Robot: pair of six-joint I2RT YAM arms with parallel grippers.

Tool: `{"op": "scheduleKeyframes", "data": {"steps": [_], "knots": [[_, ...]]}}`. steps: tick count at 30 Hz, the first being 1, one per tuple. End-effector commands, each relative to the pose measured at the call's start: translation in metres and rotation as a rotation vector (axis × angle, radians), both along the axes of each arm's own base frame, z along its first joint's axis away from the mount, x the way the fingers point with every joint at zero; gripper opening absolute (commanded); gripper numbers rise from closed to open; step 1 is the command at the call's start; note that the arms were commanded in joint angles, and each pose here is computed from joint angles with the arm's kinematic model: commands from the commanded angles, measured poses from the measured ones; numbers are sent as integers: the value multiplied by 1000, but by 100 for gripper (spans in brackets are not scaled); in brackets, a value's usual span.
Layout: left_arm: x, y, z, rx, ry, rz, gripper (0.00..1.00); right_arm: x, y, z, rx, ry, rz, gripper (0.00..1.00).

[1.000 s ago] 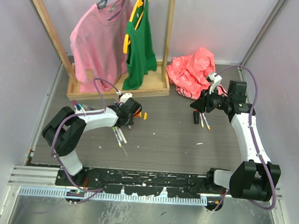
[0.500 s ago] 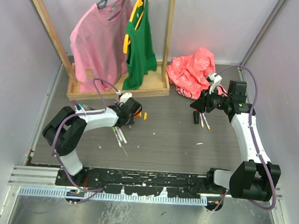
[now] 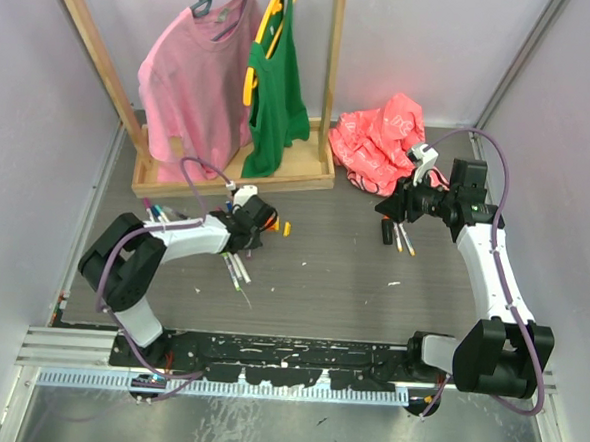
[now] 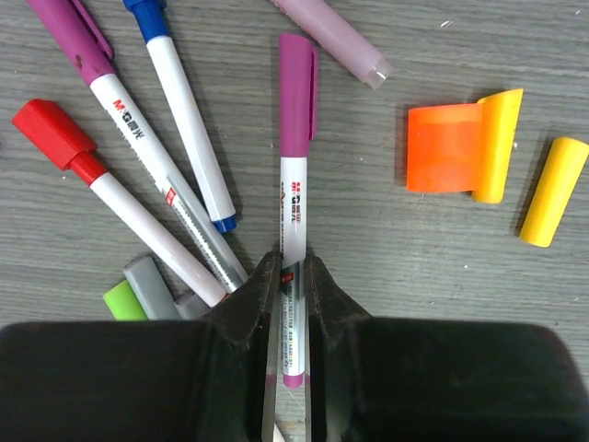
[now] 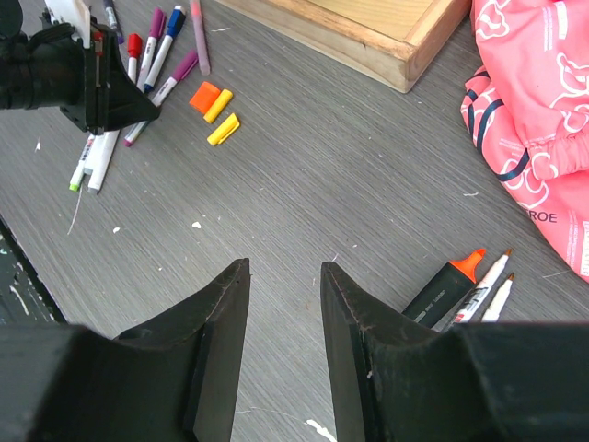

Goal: Open the pen caps
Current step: Pick up the pen from the center of the board.

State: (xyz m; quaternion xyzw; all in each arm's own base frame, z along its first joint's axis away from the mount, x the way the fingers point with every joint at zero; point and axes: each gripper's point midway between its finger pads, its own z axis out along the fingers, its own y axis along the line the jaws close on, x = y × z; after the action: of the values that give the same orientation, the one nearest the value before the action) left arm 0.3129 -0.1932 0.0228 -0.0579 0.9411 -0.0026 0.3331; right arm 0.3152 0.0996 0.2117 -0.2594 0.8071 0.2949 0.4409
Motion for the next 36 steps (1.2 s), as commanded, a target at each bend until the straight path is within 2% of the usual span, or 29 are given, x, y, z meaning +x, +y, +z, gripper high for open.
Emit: {"op": "scheduleKeyframes", "data": {"steps": [1, 4, 10, 14, 22, 28, 32, 36], "knots": [[-2, 5, 14, -16, -23, 13, 5, -1, 1, 13, -3, -55, 12, 43], [-3, 4, 22, -41, -39, 2, 0, -2, 2, 13, 3, -50, 18, 43], [-8, 1, 45, -120, -95, -19, 0, -3, 5, 13, 20, -41, 31, 43], [-14, -8, 66, -231, -168, -72, 0, -7, 11, 14, 59, -24, 60, 43], [-40, -52, 161, -663, -523, -368, 0, -32, 37, 31, 233, -2, 222, 48], [-73, -68, 226, -896, -734, -527, 0, -53, 52, 51, 389, -11, 327, 56], [-91, -80, 258, -970, -835, -586, 0, -61, 59, 57, 470, -3, 351, 63], [-103, -97, 281, -984, -918, -615, 0, -74, 77, 65, 480, -58, 413, 68]]}}
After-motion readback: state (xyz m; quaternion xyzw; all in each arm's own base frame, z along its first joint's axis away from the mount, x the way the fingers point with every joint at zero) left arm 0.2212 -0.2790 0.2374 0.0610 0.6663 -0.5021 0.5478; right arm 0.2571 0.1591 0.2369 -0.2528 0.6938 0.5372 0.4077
